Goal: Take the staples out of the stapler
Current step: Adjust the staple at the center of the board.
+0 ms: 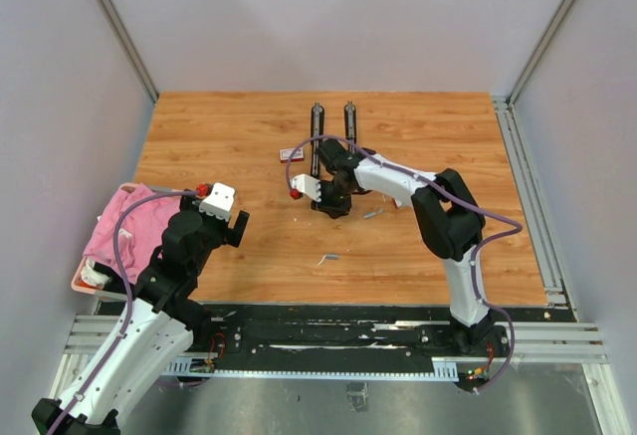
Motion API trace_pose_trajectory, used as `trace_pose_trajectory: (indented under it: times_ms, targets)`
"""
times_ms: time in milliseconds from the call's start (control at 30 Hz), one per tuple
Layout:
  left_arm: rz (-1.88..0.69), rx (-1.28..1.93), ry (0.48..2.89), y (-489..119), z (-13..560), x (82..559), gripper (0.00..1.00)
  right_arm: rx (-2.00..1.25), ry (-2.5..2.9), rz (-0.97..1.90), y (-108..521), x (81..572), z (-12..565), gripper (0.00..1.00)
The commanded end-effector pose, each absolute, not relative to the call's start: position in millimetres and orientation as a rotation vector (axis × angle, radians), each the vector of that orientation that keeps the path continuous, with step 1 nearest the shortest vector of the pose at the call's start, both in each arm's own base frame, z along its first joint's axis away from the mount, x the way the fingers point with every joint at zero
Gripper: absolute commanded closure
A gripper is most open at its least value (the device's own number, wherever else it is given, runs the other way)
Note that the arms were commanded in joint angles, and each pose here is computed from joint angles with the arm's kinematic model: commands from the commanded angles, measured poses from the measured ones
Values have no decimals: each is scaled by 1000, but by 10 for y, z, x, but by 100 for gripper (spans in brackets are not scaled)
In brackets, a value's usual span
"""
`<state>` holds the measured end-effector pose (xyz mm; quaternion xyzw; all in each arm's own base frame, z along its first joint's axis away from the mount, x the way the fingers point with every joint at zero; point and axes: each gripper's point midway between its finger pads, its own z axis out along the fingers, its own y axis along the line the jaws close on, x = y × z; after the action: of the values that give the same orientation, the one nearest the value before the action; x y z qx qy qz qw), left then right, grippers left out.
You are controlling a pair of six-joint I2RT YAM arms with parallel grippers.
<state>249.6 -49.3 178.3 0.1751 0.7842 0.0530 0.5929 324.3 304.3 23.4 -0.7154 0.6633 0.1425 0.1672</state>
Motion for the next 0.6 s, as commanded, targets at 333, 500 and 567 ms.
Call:
trace_pose_trajectory:
  times_ms: [333, 500, 567]
  targets:
    - [134, 387, 1797, -464, 1829, 2520, 2, -1662, 2185, 488, 2925, 3603, 332, 71]
    - [134, 390, 1799, -466, 1819, 2522, 2, -1633, 2175, 553, 2984, 3580, 474, 66]
    - [135, 389, 1799, -465, 1820, 2523, 2, -1607, 2180, 535, 2976, 3621, 506, 66]
